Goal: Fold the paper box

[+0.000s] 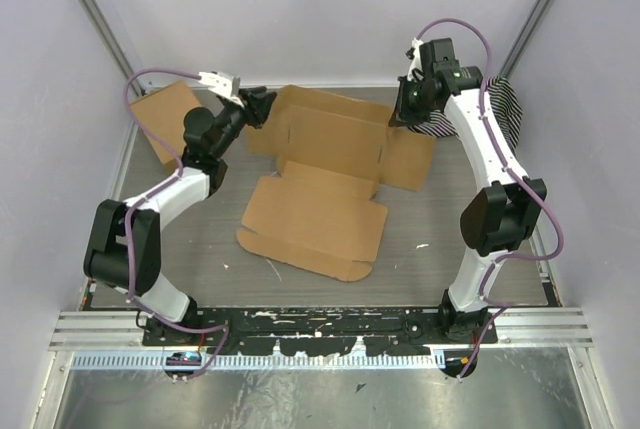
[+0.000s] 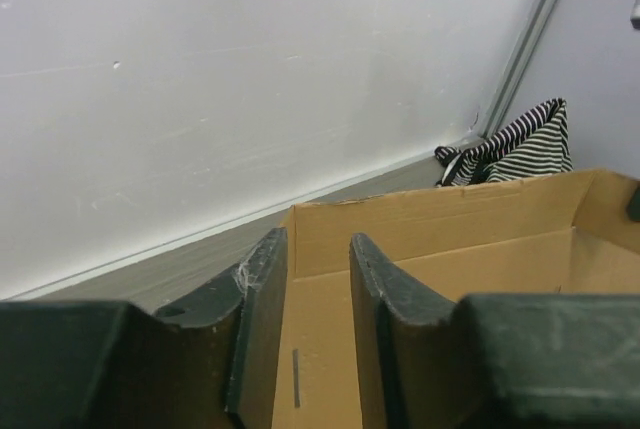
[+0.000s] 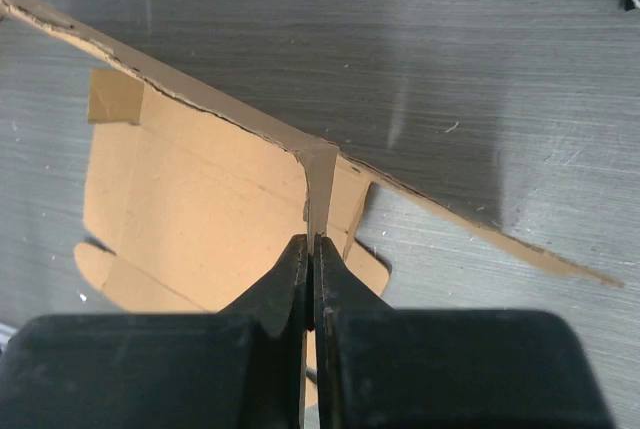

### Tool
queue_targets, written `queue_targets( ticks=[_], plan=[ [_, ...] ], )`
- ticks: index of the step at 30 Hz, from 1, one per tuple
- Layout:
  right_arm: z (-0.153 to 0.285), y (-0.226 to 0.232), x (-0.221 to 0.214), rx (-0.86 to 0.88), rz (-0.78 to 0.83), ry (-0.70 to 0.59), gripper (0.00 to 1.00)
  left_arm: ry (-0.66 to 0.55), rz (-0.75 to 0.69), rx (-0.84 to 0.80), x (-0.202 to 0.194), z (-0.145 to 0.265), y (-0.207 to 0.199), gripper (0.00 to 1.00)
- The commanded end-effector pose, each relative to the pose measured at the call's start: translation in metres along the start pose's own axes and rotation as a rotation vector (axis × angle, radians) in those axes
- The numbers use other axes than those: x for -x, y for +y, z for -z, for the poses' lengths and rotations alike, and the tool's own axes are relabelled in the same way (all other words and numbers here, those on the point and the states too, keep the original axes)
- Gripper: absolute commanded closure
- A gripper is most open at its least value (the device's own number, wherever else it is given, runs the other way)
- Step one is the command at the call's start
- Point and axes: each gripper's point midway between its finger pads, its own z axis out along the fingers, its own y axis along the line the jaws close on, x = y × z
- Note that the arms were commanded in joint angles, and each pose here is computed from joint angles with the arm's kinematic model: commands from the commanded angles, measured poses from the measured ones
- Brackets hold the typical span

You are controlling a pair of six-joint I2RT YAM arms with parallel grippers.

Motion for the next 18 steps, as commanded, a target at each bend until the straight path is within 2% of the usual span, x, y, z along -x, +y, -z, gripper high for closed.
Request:
queue_targets(
  ticks=[1, 4, 11, 18],
  plan=[
    [0.023, 0.006, 0.041, -0.015, 0.004, -0.206, 0.99, -0.019, 0.053, 0.069, 0.025, 0.012, 0.002, 0.60],
    [0.022, 0.004, 0.052, -0.044, 0.029, -0.269, 0.99, 0.030, 0.075, 0.075, 0.030, 0.019, -0.002, 0.59],
    [0.017, 0.000, 0.061, -0.094, 0.077, -0.469, 0.99, 0.322, 0.082, 0.191, 0.023, 0.027, 0.010, 0.62],
    [0.004, 0.018, 0.045, -0.098, 0.131, -0.561, 0.98, 0.410, 0.157, 0.169, 0.015, 0.020, 0.003, 0.69]
  ],
)
